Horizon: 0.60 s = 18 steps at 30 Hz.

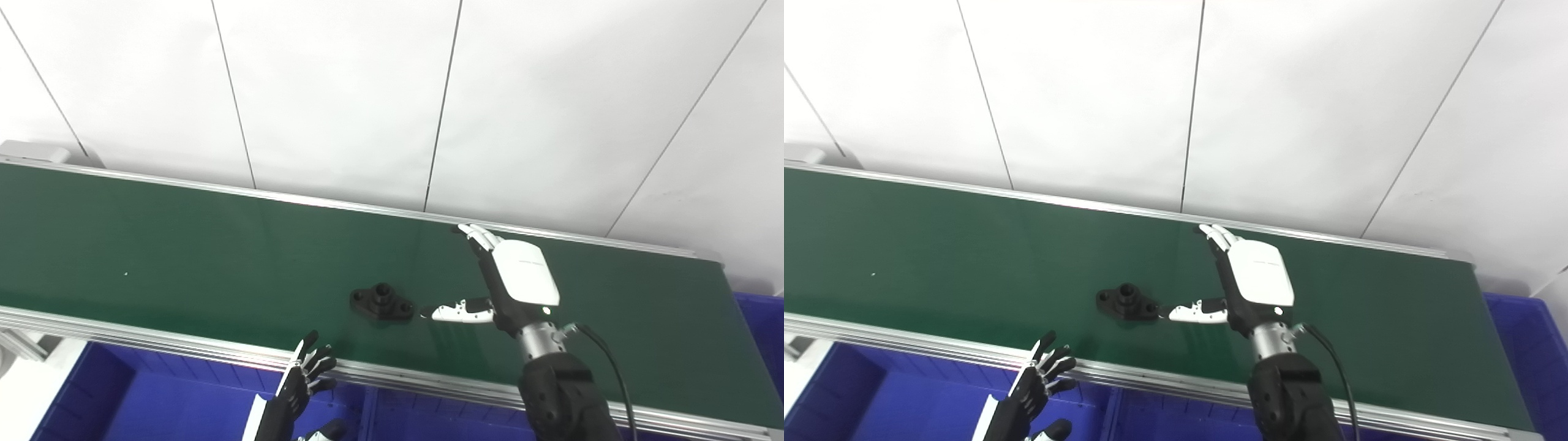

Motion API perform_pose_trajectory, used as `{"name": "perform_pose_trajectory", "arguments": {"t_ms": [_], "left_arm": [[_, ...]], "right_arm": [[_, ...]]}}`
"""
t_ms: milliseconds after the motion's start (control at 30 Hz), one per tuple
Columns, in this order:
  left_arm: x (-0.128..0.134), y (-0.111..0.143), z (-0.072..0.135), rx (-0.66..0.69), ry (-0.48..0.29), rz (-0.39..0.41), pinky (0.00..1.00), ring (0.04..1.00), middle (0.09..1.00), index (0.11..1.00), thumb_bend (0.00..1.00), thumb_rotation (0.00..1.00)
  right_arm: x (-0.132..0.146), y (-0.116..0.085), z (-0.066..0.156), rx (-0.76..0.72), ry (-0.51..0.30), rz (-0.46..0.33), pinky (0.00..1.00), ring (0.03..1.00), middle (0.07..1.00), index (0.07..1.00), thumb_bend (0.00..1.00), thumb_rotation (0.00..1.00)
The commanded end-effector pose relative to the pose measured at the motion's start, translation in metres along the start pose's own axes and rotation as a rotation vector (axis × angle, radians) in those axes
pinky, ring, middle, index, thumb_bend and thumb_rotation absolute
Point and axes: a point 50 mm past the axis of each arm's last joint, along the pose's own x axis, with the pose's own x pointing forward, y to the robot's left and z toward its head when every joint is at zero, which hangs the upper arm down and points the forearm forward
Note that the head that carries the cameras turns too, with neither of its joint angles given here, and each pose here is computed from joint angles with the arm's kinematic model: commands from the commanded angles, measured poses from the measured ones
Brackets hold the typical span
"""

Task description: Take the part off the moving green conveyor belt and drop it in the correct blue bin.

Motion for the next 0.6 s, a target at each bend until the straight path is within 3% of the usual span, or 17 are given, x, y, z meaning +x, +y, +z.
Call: {"name": "perform_pose_trajectory", "arguments": {"t_ms": [0,367,433,533,567], "left_arm": [[0.005,-0.004,0.011,-0.011,-0.075,0.008,0.75,0.849,0.900,0.970,0.89,0.70],[0.004,-0.009,0.015,-0.025,-0.081,0.008,0.75,0.845,0.901,0.977,0.88,0.70],[0.004,-0.010,0.016,-0.028,-0.083,0.008,0.75,0.845,0.902,0.977,0.87,0.70],[0.003,-0.010,0.017,-0.027,-0.085,0.009,0.74,0.841,0.900,0.977,0.86,0.70],[0.003,-0.010,0.018,-0.025,-0.086,0.010,0.74,0.841,0.900,0.976,0.86,0.70]], "right_arm": [[0.014,-0.010,0.009,-0.014,-0.024,-0.025,0.62,0.778,0.844,0.836,1.00,0.49],[0.030,0.009,0.022,-0.048,-0.025,0.103,0.55,0.706,0.778,0.821,0.99,0.48],[0.030,0.017,0.021,-0.053,-0.021,0.128,0.50,0.653,0.736,0.810,0.99,0.48],[0.029,0.026,0.018,-0.055,-0.008,0.170,0.37,0.470,0.585,0.751,0.97,0.45],[0.029,0.030,0.017,-0.059,-0.001,0.188,0.37,0.463,0.578,0.748,0.97,0.45]]}}
